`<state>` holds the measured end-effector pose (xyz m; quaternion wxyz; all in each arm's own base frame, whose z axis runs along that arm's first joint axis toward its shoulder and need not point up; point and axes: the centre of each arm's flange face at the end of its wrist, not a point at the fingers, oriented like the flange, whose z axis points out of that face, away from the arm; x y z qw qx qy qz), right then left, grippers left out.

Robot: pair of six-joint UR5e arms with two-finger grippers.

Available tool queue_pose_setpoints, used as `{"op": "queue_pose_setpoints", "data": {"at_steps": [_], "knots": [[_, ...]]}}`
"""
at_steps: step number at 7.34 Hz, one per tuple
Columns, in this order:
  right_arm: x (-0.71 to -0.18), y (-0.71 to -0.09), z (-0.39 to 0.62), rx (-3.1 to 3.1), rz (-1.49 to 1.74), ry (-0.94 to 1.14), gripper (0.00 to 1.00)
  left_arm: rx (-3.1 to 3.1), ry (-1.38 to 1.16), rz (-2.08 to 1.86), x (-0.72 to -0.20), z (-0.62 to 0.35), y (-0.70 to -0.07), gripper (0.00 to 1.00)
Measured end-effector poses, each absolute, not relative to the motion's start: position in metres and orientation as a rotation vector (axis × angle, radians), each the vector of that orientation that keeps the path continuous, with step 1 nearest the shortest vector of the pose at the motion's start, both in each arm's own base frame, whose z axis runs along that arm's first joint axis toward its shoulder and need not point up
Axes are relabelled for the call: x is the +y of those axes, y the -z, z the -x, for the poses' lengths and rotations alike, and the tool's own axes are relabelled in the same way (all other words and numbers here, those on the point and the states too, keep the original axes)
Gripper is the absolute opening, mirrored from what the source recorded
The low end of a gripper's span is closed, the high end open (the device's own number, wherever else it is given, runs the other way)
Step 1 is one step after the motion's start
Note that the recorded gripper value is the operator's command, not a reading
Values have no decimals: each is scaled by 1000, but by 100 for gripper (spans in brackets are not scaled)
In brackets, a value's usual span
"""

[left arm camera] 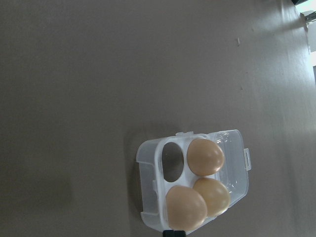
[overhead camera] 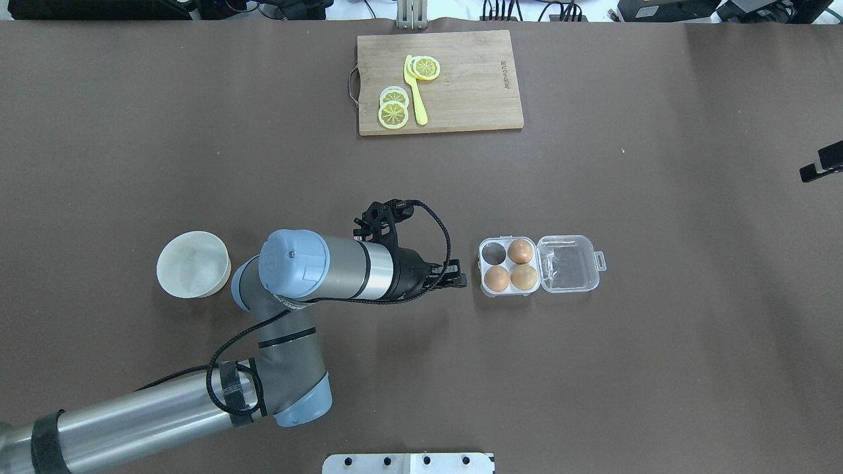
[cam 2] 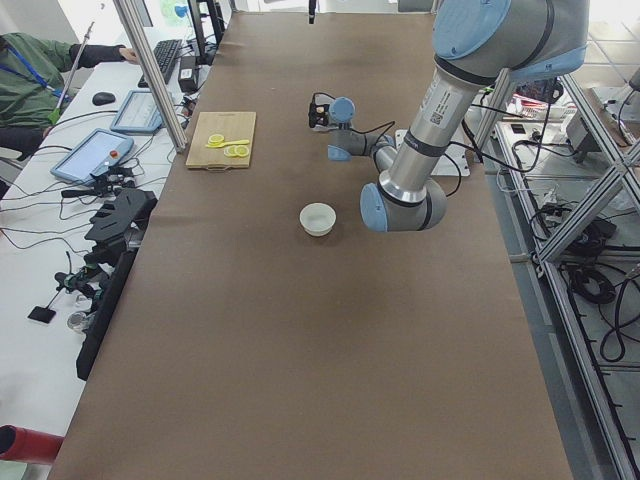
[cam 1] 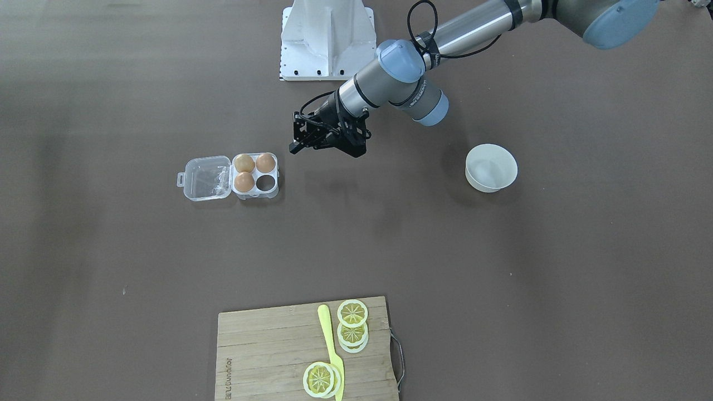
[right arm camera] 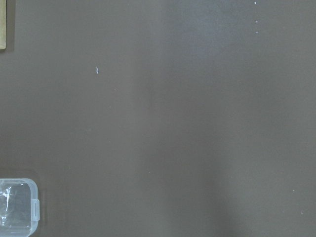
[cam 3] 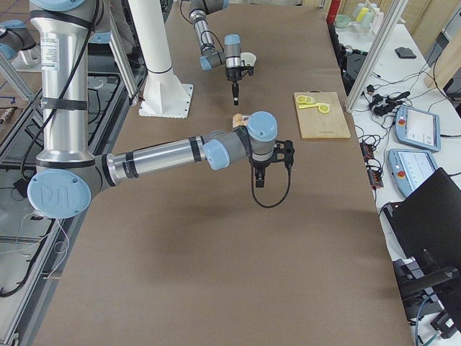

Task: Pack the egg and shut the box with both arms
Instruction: 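Raise the left gripper and hold it beside the egg box, then reach the right gripper toward the open lid of the egg box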

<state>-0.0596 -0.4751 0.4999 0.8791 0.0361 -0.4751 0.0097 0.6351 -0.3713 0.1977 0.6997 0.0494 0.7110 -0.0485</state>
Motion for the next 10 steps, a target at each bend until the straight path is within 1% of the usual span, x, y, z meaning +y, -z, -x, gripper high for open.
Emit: {"op": "queue_pose_setpoints", "data": {"at_steps": [3, 7, 10], "knots": [[-473, -497, 65, -1025, -58, -6, 100, 1588, 143, -138, -362, -657, -182, 0], [-473, -491, 77, -1027, -46, -8, 100, 1546, 152, -217, -393, -639, -205, 0], [-469, -480, 96, -1000, -27, -43, 100, 1525, 181, -239, -397, -641, -210, 0]]}}
